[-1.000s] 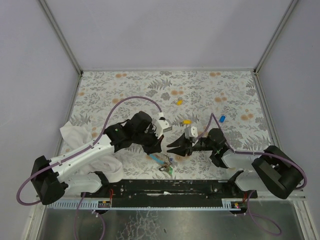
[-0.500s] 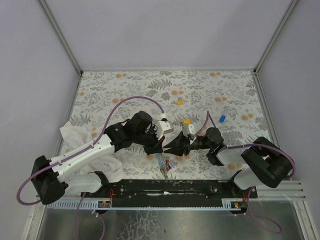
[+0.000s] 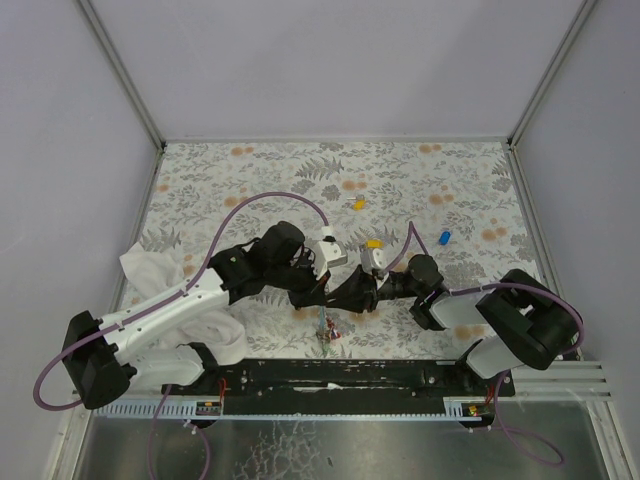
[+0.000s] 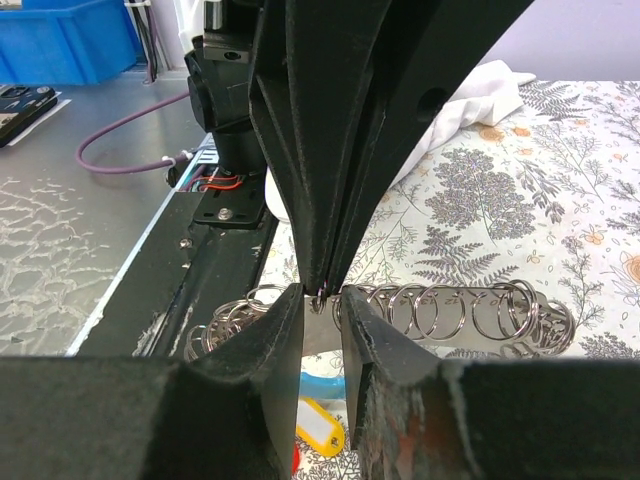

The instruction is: Put the keys on the keyring

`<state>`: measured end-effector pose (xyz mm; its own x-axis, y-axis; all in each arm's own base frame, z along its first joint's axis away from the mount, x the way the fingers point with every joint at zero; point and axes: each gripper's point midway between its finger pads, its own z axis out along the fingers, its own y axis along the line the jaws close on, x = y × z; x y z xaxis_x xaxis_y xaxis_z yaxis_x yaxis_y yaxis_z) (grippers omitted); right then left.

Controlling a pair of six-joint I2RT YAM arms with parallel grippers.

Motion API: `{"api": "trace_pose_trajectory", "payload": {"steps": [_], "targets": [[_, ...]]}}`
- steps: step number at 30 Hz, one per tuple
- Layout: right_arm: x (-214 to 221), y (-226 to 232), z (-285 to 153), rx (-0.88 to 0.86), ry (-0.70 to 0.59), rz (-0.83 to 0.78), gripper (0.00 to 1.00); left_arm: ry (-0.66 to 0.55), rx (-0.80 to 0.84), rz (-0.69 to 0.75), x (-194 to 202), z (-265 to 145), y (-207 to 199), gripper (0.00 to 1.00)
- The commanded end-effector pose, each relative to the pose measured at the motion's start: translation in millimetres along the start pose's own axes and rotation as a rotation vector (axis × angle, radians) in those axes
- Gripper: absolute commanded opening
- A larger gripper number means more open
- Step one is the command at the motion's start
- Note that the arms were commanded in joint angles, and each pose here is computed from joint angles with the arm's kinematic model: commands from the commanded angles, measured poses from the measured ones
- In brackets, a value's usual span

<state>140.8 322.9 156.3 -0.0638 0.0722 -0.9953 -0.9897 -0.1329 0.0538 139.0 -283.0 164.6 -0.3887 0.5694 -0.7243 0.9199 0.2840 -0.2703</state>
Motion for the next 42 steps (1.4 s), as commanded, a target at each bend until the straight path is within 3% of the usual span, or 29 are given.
{"api": "trace_pose_trajectory", "payload": {"steps": [1, 9, 28, 35, 42], "targets": [[-19.9, 2.9, 9.3, -0.047, -0.05, -0.081, 0.27, -0.124, 0.041, 0.068, -37.9, -1.4, -8.8, 0.0], [-15.0, 3.1, 9.3, -0.051, -0.041, -0.077, 0.23, -0.145, 0.061, 0.08, -41.0, -3.3, -13.3, 0.0], [-8.6, 10.6, 6.3, -0.092, -0.038, -0.134, 0.3, -0.154, 0.097, 0.103, -39.3, -6.3, -20.5, 0.0], [-6.9, 9.1, 7.1, -0.092, -0.033, -0.12, 0.19, -0.156, 0.102, 0.108, -40.0, -6.7, -21.5, 0.0], [-5.7, 6.8, 6.5, -0.072, -0.028, -0.122, 0.0, -0.166, 0.093, 0.111, -41.7, -9.7, -21.7, 0.0]]}}
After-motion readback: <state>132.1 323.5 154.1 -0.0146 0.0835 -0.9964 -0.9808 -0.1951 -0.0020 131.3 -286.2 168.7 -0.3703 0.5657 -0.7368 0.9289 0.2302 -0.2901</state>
